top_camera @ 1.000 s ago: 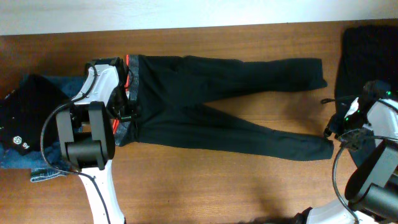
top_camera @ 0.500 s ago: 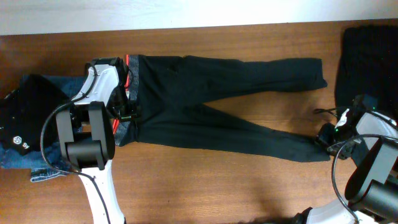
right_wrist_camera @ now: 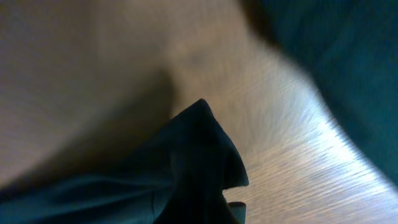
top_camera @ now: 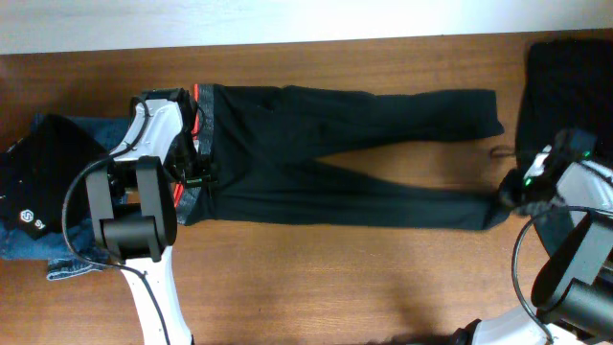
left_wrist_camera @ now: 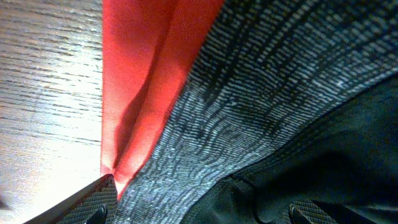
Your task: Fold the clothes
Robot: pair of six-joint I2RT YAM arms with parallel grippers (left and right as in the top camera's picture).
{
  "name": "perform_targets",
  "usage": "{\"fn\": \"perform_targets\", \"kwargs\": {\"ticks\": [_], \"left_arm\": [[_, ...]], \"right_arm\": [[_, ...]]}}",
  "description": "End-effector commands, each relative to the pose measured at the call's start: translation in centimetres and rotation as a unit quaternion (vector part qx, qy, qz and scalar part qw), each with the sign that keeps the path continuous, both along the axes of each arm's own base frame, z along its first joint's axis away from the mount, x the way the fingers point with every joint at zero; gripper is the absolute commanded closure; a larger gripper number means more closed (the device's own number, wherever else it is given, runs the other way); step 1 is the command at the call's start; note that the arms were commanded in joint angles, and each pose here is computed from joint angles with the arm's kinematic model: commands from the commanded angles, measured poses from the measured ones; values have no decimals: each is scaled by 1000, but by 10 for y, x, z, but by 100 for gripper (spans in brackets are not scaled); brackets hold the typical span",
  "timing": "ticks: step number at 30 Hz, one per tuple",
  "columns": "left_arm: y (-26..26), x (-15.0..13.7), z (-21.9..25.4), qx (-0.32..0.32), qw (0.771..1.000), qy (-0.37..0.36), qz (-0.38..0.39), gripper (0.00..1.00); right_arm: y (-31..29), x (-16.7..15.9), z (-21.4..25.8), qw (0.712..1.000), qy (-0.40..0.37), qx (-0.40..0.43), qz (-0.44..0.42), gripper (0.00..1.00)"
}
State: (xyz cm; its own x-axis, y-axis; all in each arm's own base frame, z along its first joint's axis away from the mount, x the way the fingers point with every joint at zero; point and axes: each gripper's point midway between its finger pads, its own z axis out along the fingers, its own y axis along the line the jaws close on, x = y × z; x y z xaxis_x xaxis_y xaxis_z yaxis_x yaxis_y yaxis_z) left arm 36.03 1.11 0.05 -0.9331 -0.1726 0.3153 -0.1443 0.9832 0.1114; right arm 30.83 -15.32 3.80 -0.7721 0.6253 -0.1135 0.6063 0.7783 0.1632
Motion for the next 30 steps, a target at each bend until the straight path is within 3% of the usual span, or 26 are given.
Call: {"fn": "perform_targets", "kwargs": {"ticks": [1,3,5,6,8,10,18,23,27,30], "left_arm": [[8,0,-26,20,1000,6,9,17],[8,0,-26,20,1000,6,9,17],[8,0,-26,20,1000,6,9,17],[8,0,-26,20,1000,6,9,17],[8,1,-26,20,1000,6,9,17],[8,1,-26,20,1000,5,9,17],[8,2,-26,20,1000,3,9,17],[8,3,-27,20,1000,1,9,17],[8,3,-27,20,1000,1,9,17],[8,3,-27,20,1000,1,9,17]], "right_arm": [[-18,23,33,999,-32,-26,-3,96],[-21,19,35,999,-21,-35,-6,93],[-21,6,30,999,8,-39,-8,64],[-20,-2,28,999,27,-41,-9,56],[-19,-17,22,997,57,-44,-10,55],[-19,-24,18,996,73,-49,-10,43],[-11,-22,16,998,64,-27,-7,23],[-17,-8,18,999,33,-38,-2,22],[-24,6,19,999,5,-51,-4,40],[-23,14,13,999,-6,-43,-2,41]]}}
